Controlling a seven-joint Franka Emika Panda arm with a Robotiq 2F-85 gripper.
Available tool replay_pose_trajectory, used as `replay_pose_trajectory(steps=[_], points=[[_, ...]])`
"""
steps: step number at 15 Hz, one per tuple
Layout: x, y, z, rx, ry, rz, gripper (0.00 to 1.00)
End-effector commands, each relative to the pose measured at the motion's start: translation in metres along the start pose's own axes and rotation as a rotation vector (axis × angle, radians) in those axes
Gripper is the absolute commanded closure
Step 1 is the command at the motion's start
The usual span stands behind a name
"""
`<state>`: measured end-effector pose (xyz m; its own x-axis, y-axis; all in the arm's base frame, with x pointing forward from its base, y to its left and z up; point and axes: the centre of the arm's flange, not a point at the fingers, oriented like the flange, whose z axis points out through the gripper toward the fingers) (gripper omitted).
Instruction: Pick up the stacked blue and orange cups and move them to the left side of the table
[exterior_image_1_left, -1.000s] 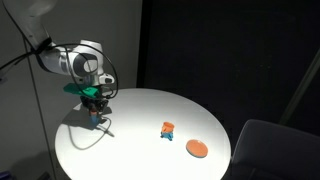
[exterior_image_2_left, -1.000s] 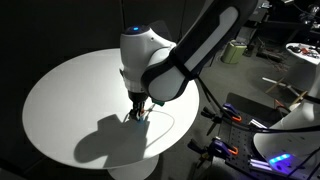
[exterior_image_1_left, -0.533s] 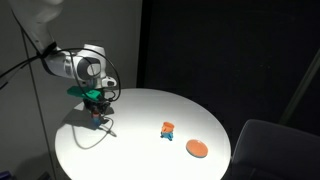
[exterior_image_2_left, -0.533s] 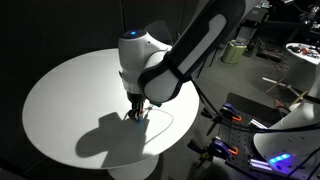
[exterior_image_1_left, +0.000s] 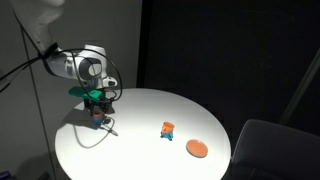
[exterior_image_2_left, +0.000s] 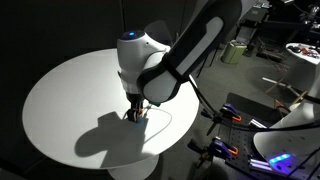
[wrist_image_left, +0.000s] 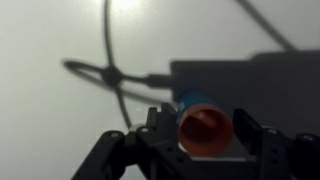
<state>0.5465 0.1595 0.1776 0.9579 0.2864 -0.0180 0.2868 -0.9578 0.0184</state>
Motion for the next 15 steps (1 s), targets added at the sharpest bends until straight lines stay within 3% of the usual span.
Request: replay_pose_trajectory(steps=[1,11,15], points=[[0.005,-0.002,-0.007,-0.026,0.004,-0.005,0.00],[-0.007,-0.034,-0.055,-0.100,0.071,-0.018,0.00],[-0.017,-0.042,-0.082,-0.151,0.094,0.041,0.00]])
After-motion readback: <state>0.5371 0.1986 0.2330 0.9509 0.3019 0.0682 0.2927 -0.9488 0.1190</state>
